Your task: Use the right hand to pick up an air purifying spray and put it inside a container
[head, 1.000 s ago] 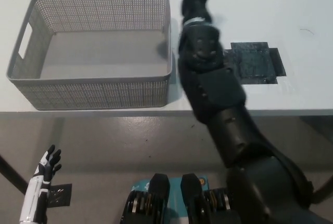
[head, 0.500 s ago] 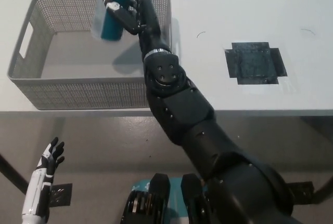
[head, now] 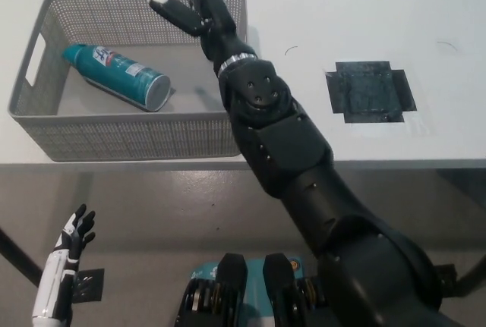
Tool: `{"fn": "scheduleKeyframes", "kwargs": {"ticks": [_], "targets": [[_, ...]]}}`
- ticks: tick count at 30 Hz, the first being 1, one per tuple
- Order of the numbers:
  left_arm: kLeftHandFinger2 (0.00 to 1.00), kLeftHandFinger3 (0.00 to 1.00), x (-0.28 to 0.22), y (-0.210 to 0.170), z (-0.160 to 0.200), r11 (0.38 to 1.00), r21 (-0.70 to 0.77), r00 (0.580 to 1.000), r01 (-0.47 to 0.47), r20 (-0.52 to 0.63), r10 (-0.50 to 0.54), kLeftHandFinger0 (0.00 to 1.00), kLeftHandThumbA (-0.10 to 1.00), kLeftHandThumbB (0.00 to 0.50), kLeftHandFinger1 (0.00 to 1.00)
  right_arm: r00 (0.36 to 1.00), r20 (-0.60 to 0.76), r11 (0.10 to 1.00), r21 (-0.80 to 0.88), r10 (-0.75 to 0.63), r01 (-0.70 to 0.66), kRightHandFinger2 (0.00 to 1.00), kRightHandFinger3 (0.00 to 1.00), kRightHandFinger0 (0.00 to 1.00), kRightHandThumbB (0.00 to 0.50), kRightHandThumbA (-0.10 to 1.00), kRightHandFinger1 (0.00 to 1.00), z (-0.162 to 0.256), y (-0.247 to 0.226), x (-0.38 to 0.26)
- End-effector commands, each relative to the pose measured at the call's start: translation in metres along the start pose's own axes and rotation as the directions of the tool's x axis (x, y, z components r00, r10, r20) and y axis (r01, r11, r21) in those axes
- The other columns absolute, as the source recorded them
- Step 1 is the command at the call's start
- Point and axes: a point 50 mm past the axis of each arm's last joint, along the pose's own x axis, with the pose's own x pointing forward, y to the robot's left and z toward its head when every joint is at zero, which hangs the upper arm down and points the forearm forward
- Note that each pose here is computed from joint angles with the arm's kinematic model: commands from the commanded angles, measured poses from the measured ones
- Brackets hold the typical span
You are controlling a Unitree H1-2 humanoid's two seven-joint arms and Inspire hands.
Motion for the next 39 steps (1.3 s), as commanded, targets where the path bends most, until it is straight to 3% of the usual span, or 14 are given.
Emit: {"fn": "scheduleKeyframes", "kwargs": {"ticks": [1, 7, 9, 12, 19, 21, 25, 29, 30, 37, 39], "targets": [[1.0, 1.0, -0.003, 0.002, 0.001, 1.0, 0.002, 1.0, 0.007, 0.026, -0.007, 1.0, 0.99, 0.172, 1.0, 0.988, 0.126, 0.995, -0.057, 0.084, -0.077, 1.0, 1.0, 1.0, 0.5, 0.76, 1.0, 0.048, -0.002, 0.004], [1.0, 1.0, -0.01, 0.002, -0.002, 1.0, 0.006, 1.0, 0.011, 0.003, -0.011, 1.0, 1.0, 0.157, 1.0, 0.942, 0.33, 0.991, -0.133, 0.06, -0.017, 1.0, 1.0, 1.0, 0.5, 0.76, 1.0, 0.102, -0.045, -0.047], [1.0, 1.0, -0.011, 0.003, -0.002, 1.0, -0.004, 1.0, 0.016, -0.007, -0.016, 1.0, 1.0, 0.078, 1.0, 0.918, 0.394, 0.984, -0.176, 0.043, 0.03, 1.0, 1.0, 1.0, 0.5, 0.78, 1.0, 0.115, -0.064, -0.077], [1.0, 1.0, -0.013, 0.005, -0.002, 1.0, 0.007, 1.0, 0.013, -0.007, -0.013, 1.0, 1.0, 0.014, 1.0, 0.889, 0.457, 0.986, -0.155, 0.023, 0.054, 1.0, 1.0, 1.0, 0.5, 0.71, 1.0, 0.122, -0.089, -0.125], [1.0, 1.0, -0.016, 0.008, -0.003, 1.0, -0.002, 1.0, -0.008, -0.012, 0.008, 1.0, 1.0, 0.039, 1.0, 0.88, 0.475, 0.955, -0.261, 0.002, 0.138, 1.0, 1.0, 1.0, 0.492, 0.79, 1.0, 0.082, -0.134, -0.224], [1.0, 1.0, -0.016, 0.011, -0.004, 1.0, -0.002, 1.0, -0.019, -0.012, 0.019, 1.0, 1.0, 0.035, 1.0, 0.897, 0.442, 0.918, -0.362, 0.019, 0.159, 1.0, 1.0, 1.0, 0.483, 0.87, 1.0, 0.053, -0.145, -0.258], [1.0, 1.0, -0.021, 0.012, -0.005, 0.999, 0.002, 0.999, -0.033, -0.015, 0.033, 1.0, 1.0, 0.022, 1.0, 0.951, 0.31, 0.879, -0.452, -0.003, 0.15, 1.0, 1.0, 1.0, 0.491, 0.83, 1.0, 0.0, -0.156, -0.324], [1.0, 1.0, -0.022, 0.013, -0.008, 0.999, 0.006, 0.999, -0.039, -0.014, 0.039, 1.0, 1.0, 0.086, 1.0, 0.986, 0.161, 0.866, -0.484, -0.049, 0.122, 1.0, 1.0, 1.0, 0.486, 0.83, 1.0, -0.045, -0.168, -0.379], [1.0, 1.0, -0.023, 0.014, -0.01, 0.999, 0.002, 0.999, -0.039, -0.02, 0.039, 1.0, 1.0, 0.097, 1.0, 0.995, 0.076, 0.862, -0.497, -0.069, 0.098, 1.0, 1.0, 1.0, 0.465, 0.86, 1.0, -0.063, -0.174, -0.404], [1.0, 1.0, -0.027, 0.011, -0.012, 0.998, 0.01, 0.998, -0.057, -0.041, 0.057, 1.0, 1.0, 0.113, 1.0, 0.965, -0.136, 0.876, -0.462, -0.222, 0.137, 1.0, 1.0, 1.0, 0.425, 0.91, 1.0, -0.116, -0.201, -0.456], [1.0, 1.0, -0.027, 0.012, -0.011, 0.998, 0.004, 0.997, -0.063, -0.046, 0.063, 1.0, 1.0, 0.117, 1.0, 0.954, -0.165, 0.903, -0.396, -0.252, 0.17, 1.0, 1.0, 1.0, 0.439, 0.94, 1.0, -0.125, -0.205, -0.454]]}}
